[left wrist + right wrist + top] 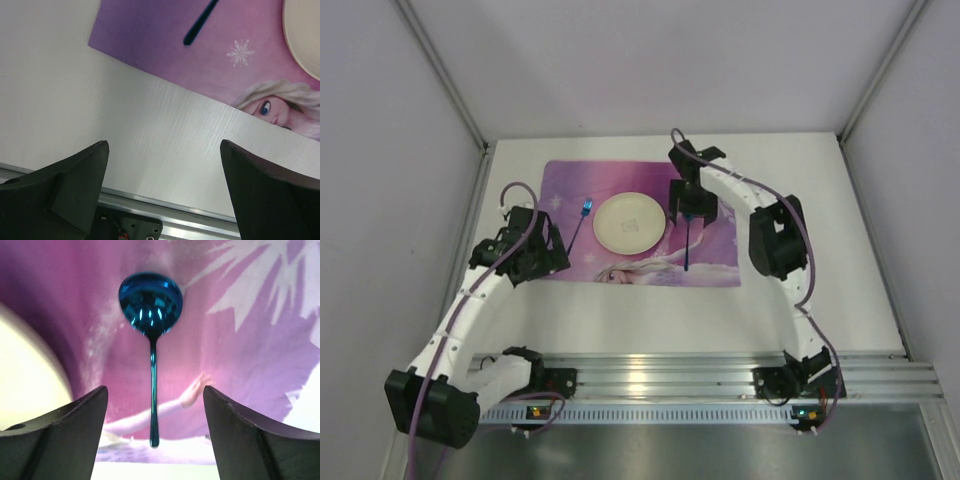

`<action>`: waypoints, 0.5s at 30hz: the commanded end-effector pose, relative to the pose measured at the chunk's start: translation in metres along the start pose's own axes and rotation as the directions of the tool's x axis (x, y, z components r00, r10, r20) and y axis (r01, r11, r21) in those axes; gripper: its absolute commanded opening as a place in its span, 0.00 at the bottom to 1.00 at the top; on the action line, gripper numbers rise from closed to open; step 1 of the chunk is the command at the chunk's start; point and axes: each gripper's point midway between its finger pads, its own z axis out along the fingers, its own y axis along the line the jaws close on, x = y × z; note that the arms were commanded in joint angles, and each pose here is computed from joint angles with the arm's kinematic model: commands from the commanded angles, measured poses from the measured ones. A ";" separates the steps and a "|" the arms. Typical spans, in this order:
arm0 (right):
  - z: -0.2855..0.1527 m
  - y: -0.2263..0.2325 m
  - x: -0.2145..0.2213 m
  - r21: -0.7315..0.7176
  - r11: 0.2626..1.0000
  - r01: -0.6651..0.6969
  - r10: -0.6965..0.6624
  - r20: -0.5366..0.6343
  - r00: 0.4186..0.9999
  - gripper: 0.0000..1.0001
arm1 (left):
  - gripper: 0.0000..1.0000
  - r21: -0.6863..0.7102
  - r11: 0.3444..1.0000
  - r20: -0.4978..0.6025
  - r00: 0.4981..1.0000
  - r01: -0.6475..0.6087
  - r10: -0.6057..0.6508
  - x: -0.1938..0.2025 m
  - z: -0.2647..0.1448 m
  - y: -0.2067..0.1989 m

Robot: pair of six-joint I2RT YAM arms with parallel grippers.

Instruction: Set the dinner table for one person

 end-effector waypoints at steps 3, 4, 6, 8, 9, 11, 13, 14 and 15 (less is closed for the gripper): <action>-0.127 0.014 -0.016 -0.170 0.983 0.069 -0.018 0.287 0.958 0.78 | 0.99 -0.094 0.995 0.232 0.971 -0.037 0.058 -0.067 0.005 0.002; -0.142 0.023 -0.017 -0.208 0.973 0.100 -0.021 0.354 0.935 0.79 | 0.99 -0.122 0.989 0.257 0.960 -0.085 0.114 -0.075 0.007 0.004; -0.174 0.010 0.005 -0.243 0.963 0.118 0.000 0.436 0.900 0.80 | 0.99 -0.133 0.985 0.318 0.936 -0.113 0.151 -0.087 0.019 -0.001; -0.197 0.000 0.025 -0.321 0.937 0.134 0.061 0.532 0.845 0.99 | 0.97 -0.175 0.981 0.376 0.915 -0.084 0.145 -0.095 0.029 0.005; -0.202 -0.003 0.032 -0.361 0.925 0.115 0.110 0.547 0.830 1.00 | 0.97 -0.190 0.975 0.362 0.915 -0.114 0.178 -0.080 0.045 0.010; -0.212 -0.018 0.051 -0.440 0.891 0.113 0.196 0.598 0.777 1.00 | 0.96 -0.121 0.984 0.472 0.865 -0.131 0.173 -0.081 0.058 0.001; -0.237 -0.028 0.059 -0.525 0.841 0.129 0.294 0.644 0.707 1.00 | 0.98 -0.052 0.983 0.639 0.751 -0.175 0.167 -0.107 0.051 -0.017; -0.218 -0.035 0.073 -0.517 0.847 0.121 0.284 0.635 0.718 1.00 | 0.99 -0.026 0.972 0.632 0.749 -0.235 0.198 -0.087 0.069 -0.018; -0.217 -0.039 0.077 -0.523 0.843 0.125 0.292 0.641 0.710 1.00 | 0.98 -0.041 0.951 0.670 0.698 -0.306 0.254 -0.089 0.072 -0.023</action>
